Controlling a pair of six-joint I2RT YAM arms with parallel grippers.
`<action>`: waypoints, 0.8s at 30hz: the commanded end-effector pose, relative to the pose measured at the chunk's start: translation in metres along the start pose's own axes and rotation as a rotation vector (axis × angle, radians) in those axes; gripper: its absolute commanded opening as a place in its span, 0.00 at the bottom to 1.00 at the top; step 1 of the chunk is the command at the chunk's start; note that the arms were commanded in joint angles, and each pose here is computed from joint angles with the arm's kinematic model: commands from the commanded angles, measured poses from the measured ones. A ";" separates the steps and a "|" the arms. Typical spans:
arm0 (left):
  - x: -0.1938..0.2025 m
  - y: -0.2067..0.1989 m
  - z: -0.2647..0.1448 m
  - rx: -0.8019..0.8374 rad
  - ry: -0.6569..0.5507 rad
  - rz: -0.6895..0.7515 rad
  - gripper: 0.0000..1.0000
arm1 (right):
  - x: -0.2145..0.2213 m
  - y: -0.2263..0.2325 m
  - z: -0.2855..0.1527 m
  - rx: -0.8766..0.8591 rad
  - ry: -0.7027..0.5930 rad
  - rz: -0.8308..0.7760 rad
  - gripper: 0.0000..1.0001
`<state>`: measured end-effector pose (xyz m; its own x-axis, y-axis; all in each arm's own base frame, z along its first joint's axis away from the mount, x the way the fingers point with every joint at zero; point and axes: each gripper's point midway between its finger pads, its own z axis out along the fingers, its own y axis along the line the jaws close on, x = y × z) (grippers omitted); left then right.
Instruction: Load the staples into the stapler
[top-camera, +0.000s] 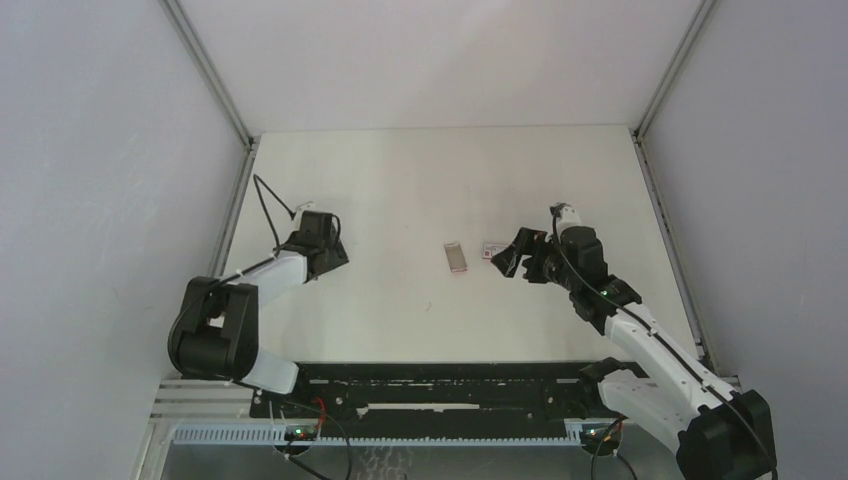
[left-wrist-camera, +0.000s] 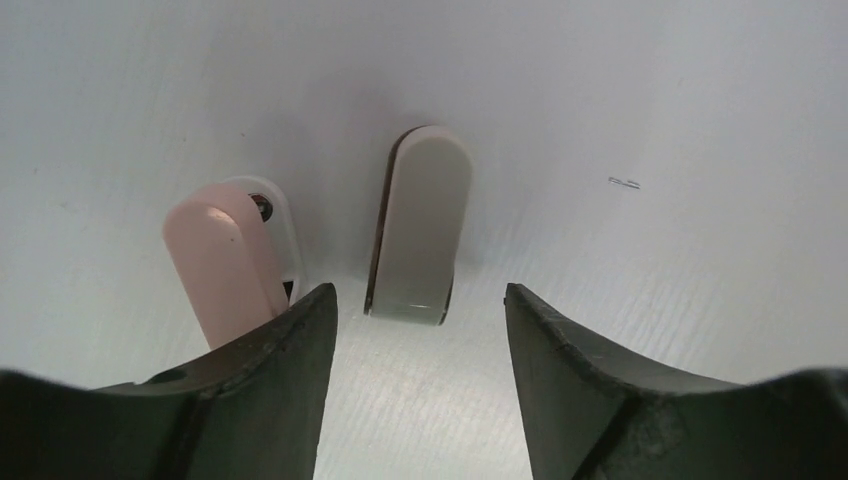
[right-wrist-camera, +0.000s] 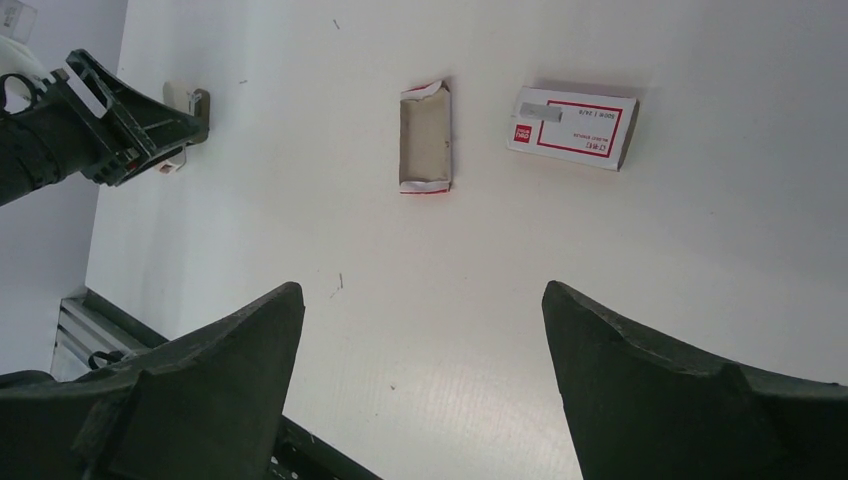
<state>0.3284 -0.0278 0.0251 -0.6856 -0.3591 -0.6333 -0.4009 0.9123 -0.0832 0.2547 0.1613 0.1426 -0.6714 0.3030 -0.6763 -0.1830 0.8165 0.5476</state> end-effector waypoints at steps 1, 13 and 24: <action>-0.036 -0.024 -0.019 0.115 -0.084 -0.019 0.69 | -0.024 0.008 0.003 -0.026 -0.069 -0.043 0.89; -0.130 0.009 -0.080 0.234 -0.412 -0.138 0.83 | -0.090 -0.062 -0.019 0.208 -0.257 -0.061 0.89; -0.109 0.143 -0.102 -0.058 -0.856 -0.397 0.91 | -0.116 -0.173 -0.069 0.559 -0.695 0.011 0.90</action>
<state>0.2961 0.1029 0.1530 0.0341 -0.4493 -0.8927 -0.5222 0.7536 -0.3992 0.3093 -0.0192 0.1599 -0.2254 0.4585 -0.8596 0.2433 0.8809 0.4061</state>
